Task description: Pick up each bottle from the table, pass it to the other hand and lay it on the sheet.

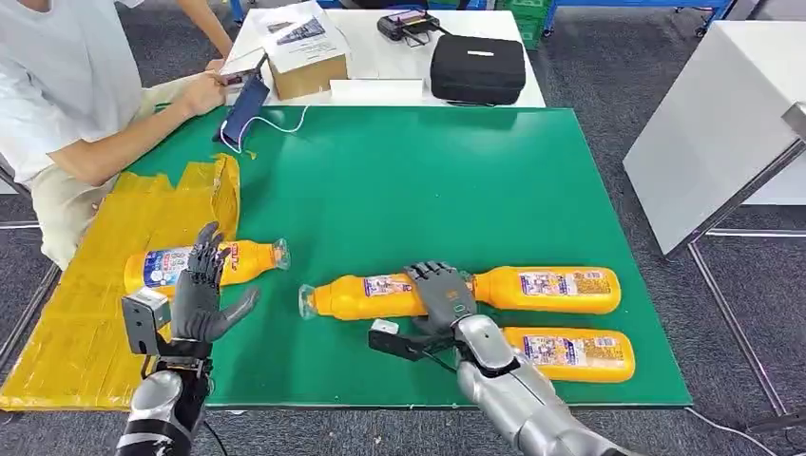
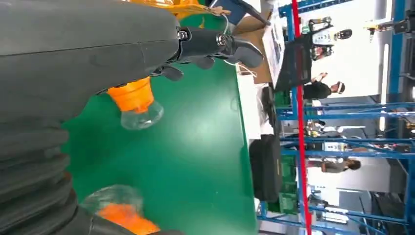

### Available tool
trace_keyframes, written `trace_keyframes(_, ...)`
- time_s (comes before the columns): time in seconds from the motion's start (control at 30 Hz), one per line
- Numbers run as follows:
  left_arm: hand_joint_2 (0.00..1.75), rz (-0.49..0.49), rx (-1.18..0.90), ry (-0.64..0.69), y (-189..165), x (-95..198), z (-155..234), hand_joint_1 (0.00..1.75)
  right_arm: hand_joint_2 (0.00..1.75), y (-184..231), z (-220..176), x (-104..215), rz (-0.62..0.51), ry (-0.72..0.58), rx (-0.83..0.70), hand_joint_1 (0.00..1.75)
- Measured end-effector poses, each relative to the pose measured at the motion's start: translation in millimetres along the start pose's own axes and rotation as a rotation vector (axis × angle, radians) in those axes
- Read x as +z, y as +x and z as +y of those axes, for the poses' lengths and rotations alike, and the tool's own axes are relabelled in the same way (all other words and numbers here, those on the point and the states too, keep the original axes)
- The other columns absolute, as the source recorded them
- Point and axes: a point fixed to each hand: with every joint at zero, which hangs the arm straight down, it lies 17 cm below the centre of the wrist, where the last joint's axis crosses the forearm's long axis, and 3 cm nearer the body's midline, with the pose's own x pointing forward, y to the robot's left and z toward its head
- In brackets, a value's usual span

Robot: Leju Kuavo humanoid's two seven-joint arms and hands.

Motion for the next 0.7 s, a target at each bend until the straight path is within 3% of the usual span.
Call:
trace_keyframes(0.23,1.75,-0.036,-0.001,-0.077,14.8,1.4,-33.1,0.0,1.75,-10.1,-78.5,12.8,0.056,-0.343,-0.347,1.75)
trace_keyframes(0.43,1.75,-0.065,0.006,-0.133,25.2,4.7,-59.9,0.0,1.75,-30.4,-105.0,30.6,0.092,-0.458,-0.497,1.75)
trace_keyframes(0.7,1.75,-0.086,0.018,-0.183,34.2,9.5,-82.6,0.0,1.75,-42.2,-122.8,40.9,0.114,-0.525,-0.543,1.75)
